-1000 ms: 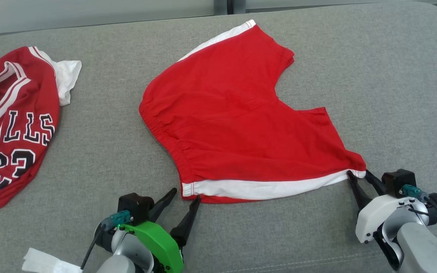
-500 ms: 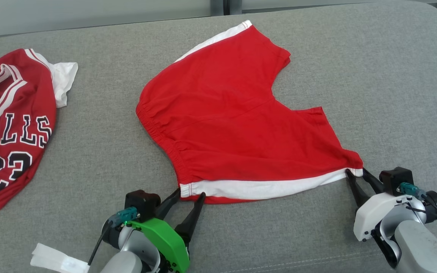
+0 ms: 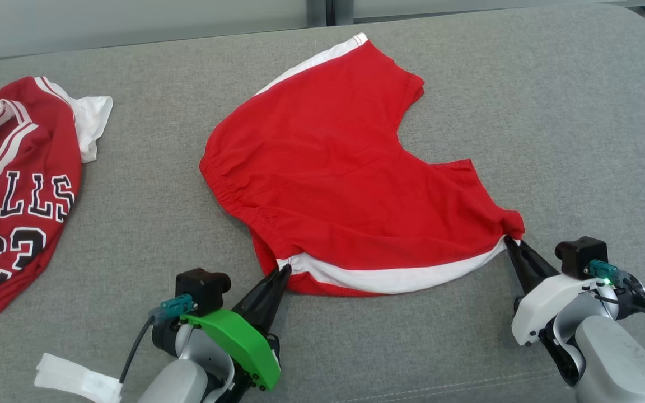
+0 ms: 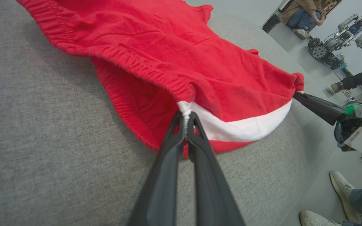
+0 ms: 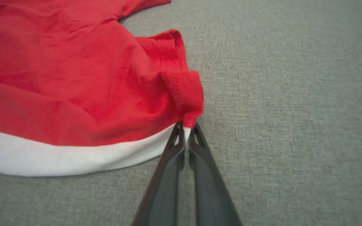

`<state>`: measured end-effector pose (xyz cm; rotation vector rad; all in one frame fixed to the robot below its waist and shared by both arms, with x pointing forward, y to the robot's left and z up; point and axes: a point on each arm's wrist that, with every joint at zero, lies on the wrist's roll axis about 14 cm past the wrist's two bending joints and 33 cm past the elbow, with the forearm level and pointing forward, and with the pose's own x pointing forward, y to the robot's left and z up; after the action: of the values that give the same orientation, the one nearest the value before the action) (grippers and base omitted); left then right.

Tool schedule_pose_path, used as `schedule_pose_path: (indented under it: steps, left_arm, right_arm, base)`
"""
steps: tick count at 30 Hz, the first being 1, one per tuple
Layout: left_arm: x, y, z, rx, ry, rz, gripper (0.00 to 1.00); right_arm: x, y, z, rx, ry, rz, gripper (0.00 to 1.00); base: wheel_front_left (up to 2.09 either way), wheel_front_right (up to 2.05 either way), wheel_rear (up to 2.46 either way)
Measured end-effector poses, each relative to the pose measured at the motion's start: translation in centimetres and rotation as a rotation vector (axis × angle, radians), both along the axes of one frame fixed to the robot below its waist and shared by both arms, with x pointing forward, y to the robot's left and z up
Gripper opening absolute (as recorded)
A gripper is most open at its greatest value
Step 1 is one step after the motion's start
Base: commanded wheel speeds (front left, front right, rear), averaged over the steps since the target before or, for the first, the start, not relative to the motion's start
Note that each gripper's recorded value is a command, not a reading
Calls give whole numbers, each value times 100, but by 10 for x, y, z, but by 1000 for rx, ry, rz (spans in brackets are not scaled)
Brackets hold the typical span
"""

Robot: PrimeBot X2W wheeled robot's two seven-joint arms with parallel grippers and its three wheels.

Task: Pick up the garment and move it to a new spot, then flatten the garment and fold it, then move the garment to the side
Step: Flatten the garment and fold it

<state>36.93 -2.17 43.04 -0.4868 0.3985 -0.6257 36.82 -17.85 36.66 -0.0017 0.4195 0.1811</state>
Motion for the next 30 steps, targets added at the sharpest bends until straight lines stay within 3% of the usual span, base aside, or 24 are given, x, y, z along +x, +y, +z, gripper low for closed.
schedule_pose_path:
  steps: [7, 17, 30]
  left_arm:
    - [-1, 11, 16, -55, 11, 10, 0]
    - [-29, 19, 21, -152, 116, -8, 0]
    - [-84, 18, 9, -278, 338, -9, 0]
  right_arm:
    - [-3, -8, 16, 65, -39, -40, 0]
    - [-59, -21, -6, 159, 144, -88, 0]
    - [-107, -43, -5, 296, 279, -180, 0]
  base:
    - [0, 0, 0]
    - [0, 0, 0]
    - [0, 0, 0]
